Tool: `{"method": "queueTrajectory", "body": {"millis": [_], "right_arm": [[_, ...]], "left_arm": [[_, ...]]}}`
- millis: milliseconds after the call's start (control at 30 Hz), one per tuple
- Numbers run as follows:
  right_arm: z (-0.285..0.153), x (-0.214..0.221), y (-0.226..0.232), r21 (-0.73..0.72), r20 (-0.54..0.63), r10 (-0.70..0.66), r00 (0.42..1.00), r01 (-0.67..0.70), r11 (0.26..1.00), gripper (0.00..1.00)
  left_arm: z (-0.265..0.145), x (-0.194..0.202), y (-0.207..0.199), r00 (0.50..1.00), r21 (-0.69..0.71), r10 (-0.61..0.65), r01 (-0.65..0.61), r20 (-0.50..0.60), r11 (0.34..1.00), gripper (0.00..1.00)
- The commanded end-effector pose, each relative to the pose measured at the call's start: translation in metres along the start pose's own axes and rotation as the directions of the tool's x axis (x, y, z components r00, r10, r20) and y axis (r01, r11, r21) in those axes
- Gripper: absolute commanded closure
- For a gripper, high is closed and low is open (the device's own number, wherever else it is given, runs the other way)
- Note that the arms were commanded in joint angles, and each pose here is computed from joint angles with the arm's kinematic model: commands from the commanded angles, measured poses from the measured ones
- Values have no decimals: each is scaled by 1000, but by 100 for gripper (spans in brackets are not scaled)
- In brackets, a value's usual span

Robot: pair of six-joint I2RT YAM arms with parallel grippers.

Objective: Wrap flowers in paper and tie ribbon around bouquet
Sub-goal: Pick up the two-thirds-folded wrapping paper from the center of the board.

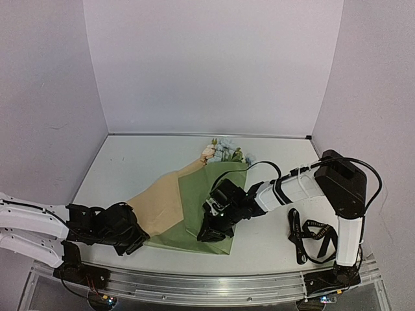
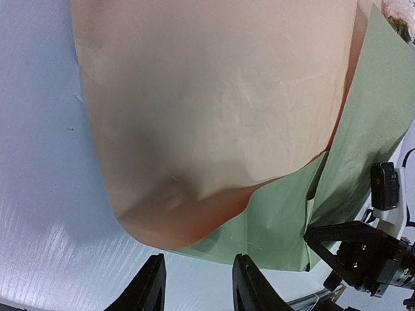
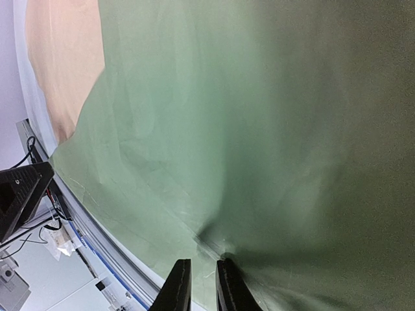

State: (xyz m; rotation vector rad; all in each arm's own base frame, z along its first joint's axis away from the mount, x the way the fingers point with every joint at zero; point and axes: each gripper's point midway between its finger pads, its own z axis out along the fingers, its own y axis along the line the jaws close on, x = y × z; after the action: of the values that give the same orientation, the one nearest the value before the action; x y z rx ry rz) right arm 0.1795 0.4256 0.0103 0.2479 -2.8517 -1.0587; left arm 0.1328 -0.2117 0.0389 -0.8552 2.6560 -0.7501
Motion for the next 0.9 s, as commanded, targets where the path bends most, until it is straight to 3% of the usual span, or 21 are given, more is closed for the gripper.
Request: {"method": "queueTrajectory", "body": {"millis": [0, 333, 733, 867], "right_arm": [[9, 0, -10, 42, -1, 14, 1000, -14, 999, 85], [7, -2, -5, 31, 4, 8, 1000, -8, 999, 85], [2, 2, 2, 38, -10, -21, 1000, 22, 999, 85], [0, 11, 3, 75, -32, -64, 997, 66, 995, 85]], "left_arm": [[6, -1, 11, 998, -29, -65, 65, 8, 997, 63], [17, -3, 23, 996, -56, -86, 88, 34, 995, 64], [19, -10, 12, 997, -60, 15, -10, 79, 998, 98], [13, -14, 2, 993, -61, 60, -54, 103, 997, 100]]}}
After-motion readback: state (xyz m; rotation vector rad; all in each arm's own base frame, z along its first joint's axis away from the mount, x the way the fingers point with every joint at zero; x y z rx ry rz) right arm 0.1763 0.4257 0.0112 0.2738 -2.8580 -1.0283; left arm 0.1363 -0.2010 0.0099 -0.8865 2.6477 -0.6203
